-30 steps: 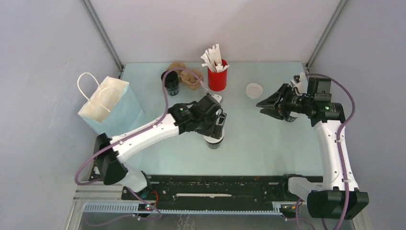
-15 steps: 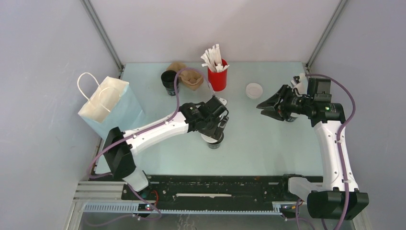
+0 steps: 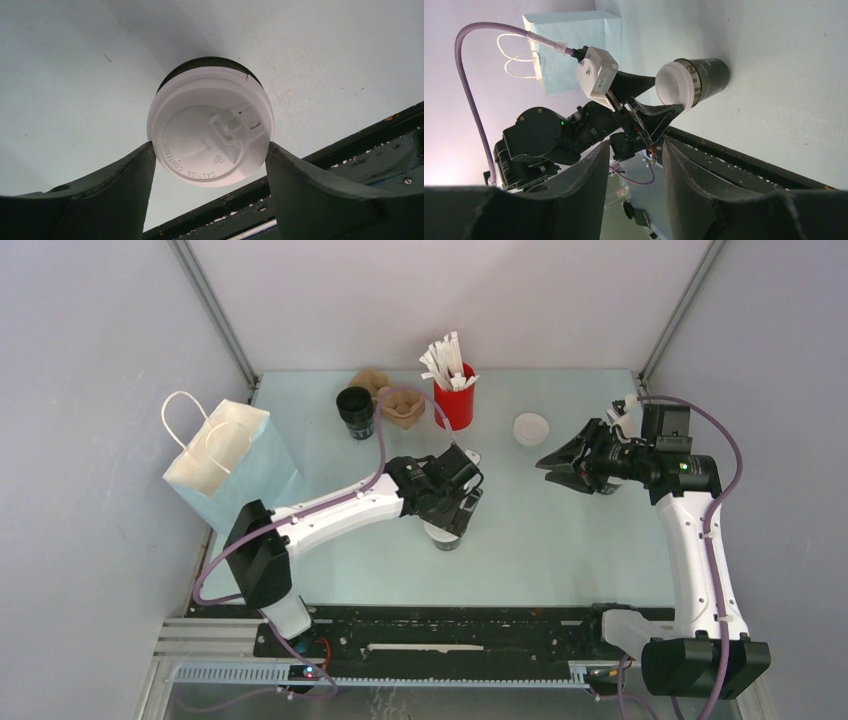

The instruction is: Pack the takeout coffee

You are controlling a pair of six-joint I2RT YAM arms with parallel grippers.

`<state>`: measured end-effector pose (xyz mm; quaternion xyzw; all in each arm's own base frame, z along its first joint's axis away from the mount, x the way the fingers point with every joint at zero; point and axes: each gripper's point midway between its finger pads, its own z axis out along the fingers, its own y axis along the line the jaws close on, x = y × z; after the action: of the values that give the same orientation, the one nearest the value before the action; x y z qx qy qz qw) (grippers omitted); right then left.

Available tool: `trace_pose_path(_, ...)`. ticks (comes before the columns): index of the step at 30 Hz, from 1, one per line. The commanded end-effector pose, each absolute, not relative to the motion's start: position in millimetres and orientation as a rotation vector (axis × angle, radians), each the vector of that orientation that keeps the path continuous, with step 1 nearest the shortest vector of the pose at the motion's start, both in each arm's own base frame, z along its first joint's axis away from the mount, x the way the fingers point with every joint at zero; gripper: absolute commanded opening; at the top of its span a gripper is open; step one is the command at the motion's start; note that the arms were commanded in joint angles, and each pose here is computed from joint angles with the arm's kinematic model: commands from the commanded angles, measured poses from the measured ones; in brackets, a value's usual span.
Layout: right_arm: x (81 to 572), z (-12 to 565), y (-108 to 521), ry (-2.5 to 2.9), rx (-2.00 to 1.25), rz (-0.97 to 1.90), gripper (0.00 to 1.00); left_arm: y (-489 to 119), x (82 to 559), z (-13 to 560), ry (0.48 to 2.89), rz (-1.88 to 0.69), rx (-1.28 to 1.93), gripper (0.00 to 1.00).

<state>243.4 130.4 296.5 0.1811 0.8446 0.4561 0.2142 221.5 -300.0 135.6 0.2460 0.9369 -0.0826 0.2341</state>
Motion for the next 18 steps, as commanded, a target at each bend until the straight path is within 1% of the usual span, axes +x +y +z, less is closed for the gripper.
trace_pose_path(1, 240.2, 302.9, 128.9, 2.318, 0.459, 1.246, 0.52, -318.1, 232.0, 159.8, 2.492, -0.281, 0.687, 0.81)
trace_pose_path(18, 240.8, 300.5, 130.0, 2.314, 0.464, 1.259, 0.52, -313.1, 234.8, 152.4, 2.503, -0.218, 0.71, 0.81)
